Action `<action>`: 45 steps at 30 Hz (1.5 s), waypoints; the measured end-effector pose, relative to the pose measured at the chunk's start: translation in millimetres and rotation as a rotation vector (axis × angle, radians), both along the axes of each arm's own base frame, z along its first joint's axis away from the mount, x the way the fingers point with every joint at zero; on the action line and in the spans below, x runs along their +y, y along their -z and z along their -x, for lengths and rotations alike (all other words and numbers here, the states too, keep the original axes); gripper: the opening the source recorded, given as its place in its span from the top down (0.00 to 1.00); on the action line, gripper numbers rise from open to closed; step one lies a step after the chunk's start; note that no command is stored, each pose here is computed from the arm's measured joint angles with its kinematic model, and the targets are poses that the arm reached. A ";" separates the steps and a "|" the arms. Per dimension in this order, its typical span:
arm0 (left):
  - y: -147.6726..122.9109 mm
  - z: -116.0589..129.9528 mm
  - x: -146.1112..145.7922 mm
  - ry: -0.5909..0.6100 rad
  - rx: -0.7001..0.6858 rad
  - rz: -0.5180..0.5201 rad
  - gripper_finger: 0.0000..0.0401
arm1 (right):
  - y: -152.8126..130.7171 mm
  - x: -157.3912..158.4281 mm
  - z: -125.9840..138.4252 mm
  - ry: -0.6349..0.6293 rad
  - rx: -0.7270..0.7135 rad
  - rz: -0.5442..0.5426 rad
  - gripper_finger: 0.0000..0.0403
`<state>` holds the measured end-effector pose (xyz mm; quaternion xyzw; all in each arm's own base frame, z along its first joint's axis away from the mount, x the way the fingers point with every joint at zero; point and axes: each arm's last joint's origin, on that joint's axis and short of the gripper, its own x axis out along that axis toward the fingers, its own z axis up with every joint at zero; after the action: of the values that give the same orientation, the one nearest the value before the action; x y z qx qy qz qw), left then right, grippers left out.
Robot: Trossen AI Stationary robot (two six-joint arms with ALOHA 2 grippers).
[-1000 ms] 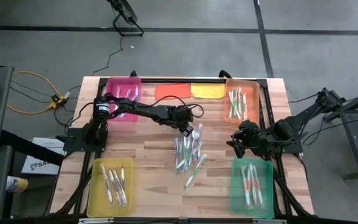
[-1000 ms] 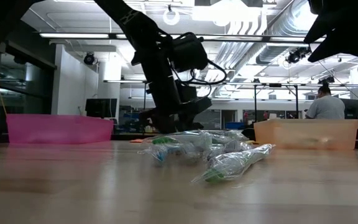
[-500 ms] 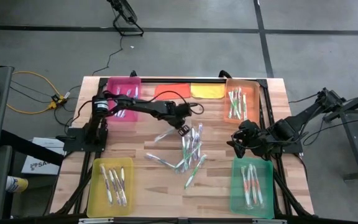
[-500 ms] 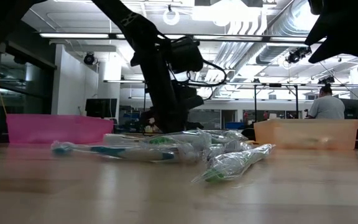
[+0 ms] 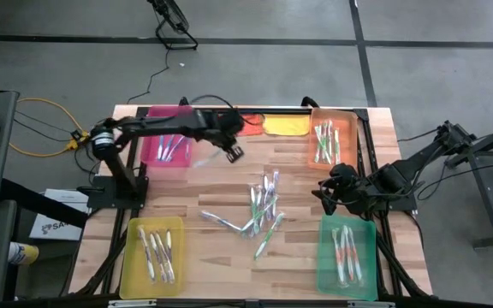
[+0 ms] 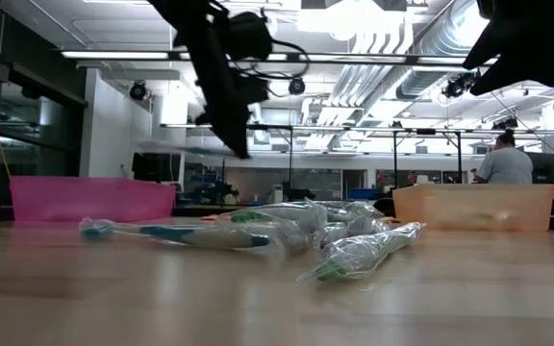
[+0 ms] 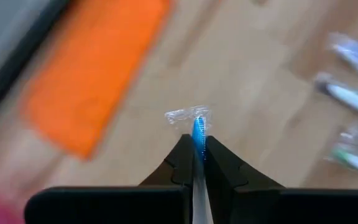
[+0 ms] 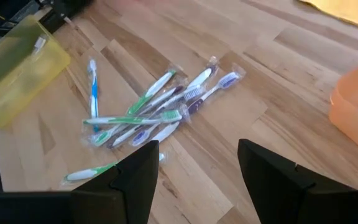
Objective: Pick & Place Toothbrushes
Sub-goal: Put the blue toothbrush into the red bin
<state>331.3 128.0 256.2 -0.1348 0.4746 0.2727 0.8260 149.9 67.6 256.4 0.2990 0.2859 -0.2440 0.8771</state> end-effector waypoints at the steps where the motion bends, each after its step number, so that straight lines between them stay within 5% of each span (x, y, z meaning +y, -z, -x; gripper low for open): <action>1: -5.8 7.0 4.1 -0.023 0.009 -0.016 0.98 | -0.1 -0.1 0.0 0.002 -0.002 0.003 0.47; 14: -32.0 70.8 35.7 -0.361 0.212 -0.155 0.98 | -0.4 -1.0 0.0 0.023 -0.015 0.032 0.47; 34: 27.9 138.9 84.7 -0.732 0.353 -0.054 0.95 | -0.5 -0.8 -0.1 0.059 -0.030 -0.021 0.47; 45: 27.2 140.9 89.7 -0.667 0.330 -0.018 0.61 | -0.4 -0.8 0.0 0.064 -0.032 -0.028 0.47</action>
<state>190.4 217.6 229.0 -0.2292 0.5289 0.5491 0.6052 149.9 66.8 256.8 0.3239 0.2654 -0.2632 0.8691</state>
